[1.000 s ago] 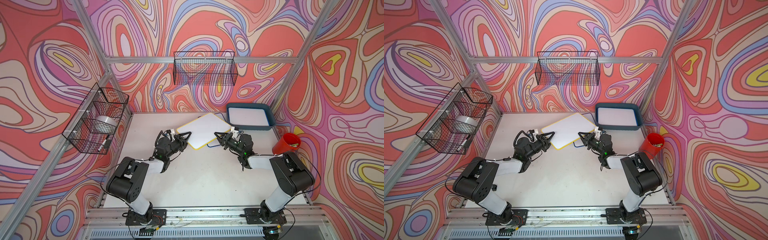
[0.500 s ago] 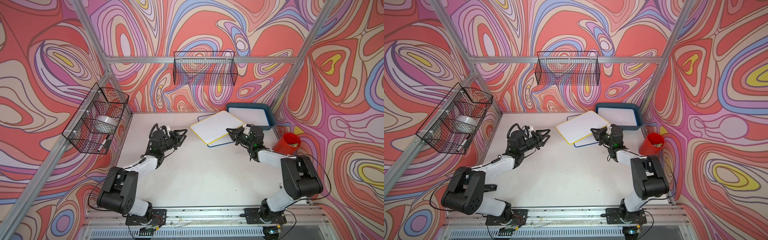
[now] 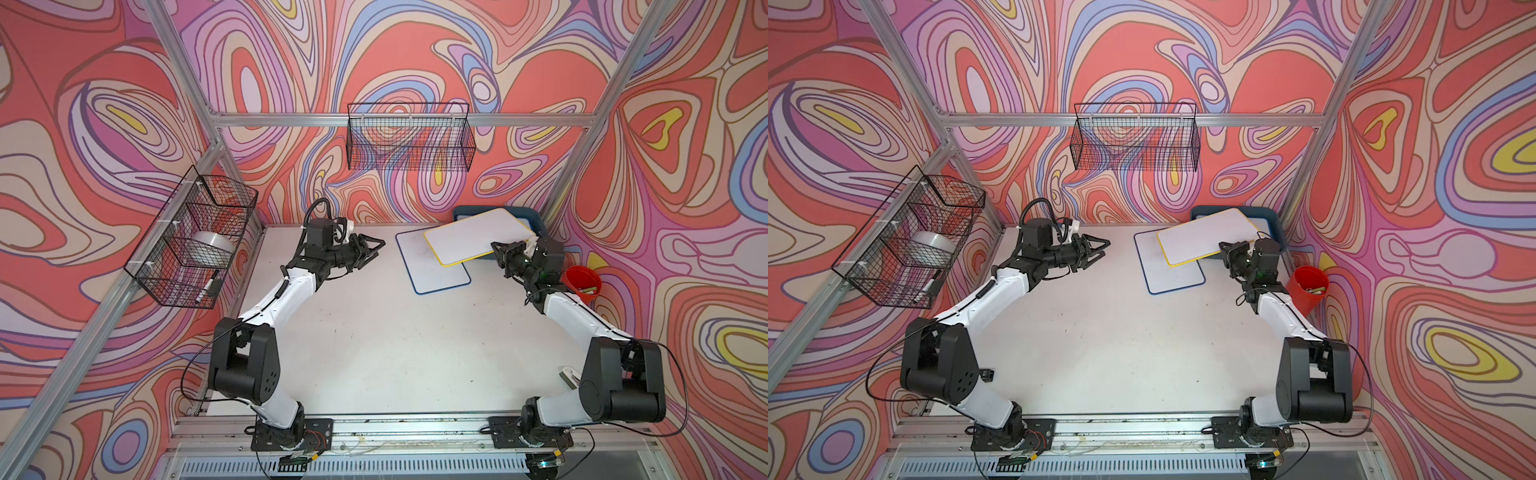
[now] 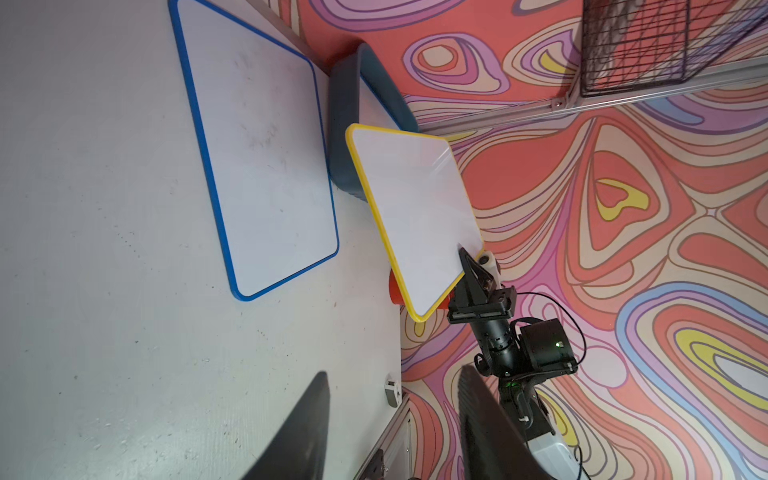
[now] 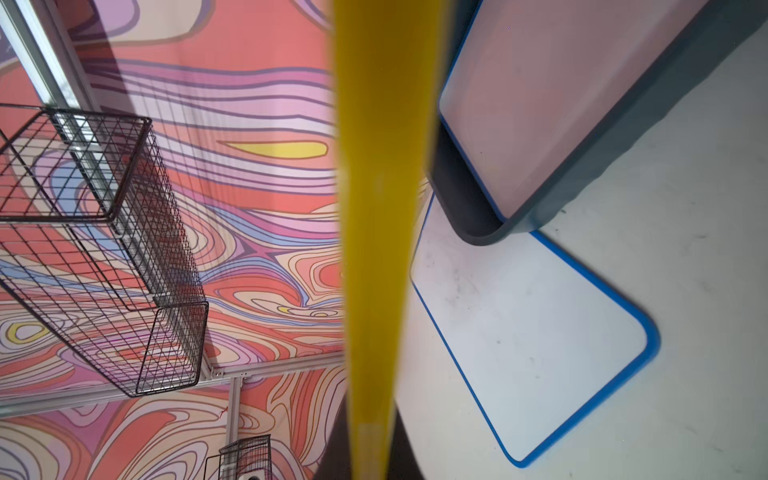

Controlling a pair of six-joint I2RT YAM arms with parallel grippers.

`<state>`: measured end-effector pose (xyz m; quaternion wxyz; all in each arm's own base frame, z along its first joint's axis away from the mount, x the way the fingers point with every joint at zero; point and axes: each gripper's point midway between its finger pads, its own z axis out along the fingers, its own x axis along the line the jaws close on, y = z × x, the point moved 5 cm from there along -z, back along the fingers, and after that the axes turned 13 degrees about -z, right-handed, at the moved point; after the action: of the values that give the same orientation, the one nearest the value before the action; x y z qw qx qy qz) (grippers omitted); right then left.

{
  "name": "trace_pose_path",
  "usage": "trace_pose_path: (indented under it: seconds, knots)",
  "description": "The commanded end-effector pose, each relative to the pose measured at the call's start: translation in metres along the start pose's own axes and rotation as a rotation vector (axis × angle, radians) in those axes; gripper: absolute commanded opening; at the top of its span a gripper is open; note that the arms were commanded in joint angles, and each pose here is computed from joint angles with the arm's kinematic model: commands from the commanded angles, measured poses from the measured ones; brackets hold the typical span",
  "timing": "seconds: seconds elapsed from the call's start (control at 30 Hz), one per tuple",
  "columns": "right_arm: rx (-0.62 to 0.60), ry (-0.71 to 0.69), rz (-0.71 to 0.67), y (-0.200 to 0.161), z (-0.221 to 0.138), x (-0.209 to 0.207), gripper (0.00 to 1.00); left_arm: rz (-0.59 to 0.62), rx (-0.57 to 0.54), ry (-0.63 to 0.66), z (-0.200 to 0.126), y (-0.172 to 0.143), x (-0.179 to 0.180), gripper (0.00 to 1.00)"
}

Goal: Put the whiteboard into the storage box
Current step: Place the whiteboard in the storage box.

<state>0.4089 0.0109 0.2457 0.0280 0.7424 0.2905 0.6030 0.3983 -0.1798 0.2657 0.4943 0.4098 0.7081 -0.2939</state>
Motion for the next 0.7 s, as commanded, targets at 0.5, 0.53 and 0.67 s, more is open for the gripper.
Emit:
trace_pose_path:
  seconds: [0.5,0.53,0.67]
  knots:
    - [-0.230,-0.010,0.006,0.108,0.002,-0.014,0.00,0.047,0.075,0.150,0.055,0.035,0.037,0.46]
    - [-0.230,-0.012,0.006,0.111,0.006,-0.016,0.00,0.048,0.075,0.161,0.056,0.037,0.040,0.46]
    - [-0.230,-0.009,0.041,0.120,0.033,-0.033,0.00,0.058,0.082,0.192,0.064,0.042,0.051,0.46]
